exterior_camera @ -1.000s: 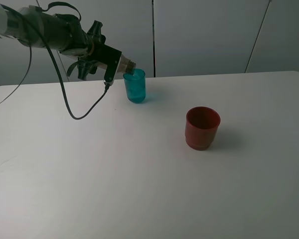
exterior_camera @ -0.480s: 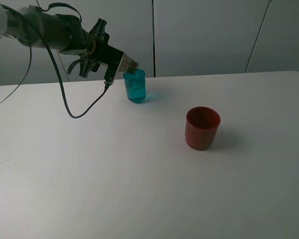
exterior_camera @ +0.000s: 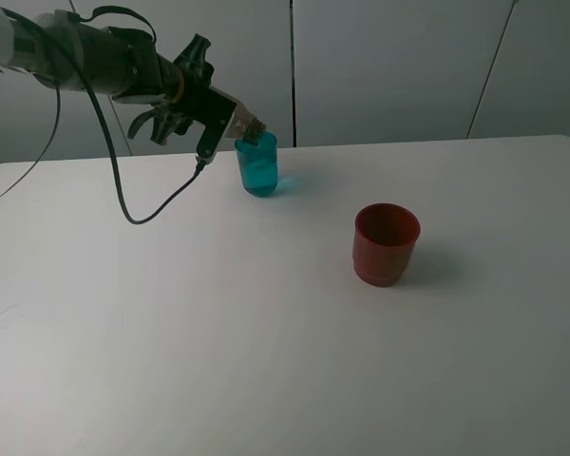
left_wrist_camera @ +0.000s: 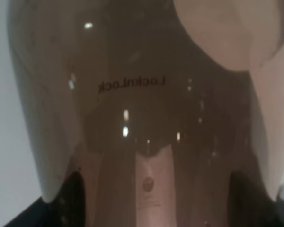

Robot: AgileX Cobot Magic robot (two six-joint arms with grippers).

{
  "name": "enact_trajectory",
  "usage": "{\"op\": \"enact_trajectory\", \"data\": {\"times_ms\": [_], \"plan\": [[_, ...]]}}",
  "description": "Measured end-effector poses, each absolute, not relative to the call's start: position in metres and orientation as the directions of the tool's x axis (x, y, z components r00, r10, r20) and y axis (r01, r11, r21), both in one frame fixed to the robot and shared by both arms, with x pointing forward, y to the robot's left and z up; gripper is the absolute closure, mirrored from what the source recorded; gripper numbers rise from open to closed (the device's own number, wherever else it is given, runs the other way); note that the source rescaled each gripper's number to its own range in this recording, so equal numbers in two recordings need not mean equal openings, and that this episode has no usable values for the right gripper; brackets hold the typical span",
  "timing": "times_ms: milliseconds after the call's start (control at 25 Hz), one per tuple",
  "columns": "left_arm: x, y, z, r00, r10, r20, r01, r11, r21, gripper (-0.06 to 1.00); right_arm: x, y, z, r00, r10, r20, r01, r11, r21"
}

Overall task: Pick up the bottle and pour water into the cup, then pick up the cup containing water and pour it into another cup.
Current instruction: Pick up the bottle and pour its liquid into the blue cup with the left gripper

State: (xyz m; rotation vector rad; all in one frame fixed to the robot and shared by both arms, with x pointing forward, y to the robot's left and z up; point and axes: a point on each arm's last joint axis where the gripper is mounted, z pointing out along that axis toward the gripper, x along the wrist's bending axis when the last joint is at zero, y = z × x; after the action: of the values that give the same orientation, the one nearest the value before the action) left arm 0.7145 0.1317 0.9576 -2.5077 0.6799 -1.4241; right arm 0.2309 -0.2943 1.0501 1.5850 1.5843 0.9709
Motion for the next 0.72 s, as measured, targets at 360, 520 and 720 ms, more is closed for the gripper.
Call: {"op": "enact_trajectory", "data": {"times_ms": [360,520,720], "plan": [[0.715,0.1289,0.9589,0.396,-0.515,0.76,-0.338,-0.851,-0.401,0.94,0.2309,-0.2943,1.0501,-0.019,0.999,0.043,0.487,-0.028,0.873],[0.715,0.1286,0.959,0.391,-0.521,0.759,-0.343,-0.848,-0.405,0.94,0.2309,-0.2943,1.0501,-0.019,0.999,0.043,0.487,-0.028,0.873],[0.7153,0.1283,0.9595,0.377,-0.541,0.752,-0.351,-0.835,-0.424,0.94,0.2309,-0.2943,1.0501,-0.019,0.999,0.043,0.487,-0.028,0.873]]}}
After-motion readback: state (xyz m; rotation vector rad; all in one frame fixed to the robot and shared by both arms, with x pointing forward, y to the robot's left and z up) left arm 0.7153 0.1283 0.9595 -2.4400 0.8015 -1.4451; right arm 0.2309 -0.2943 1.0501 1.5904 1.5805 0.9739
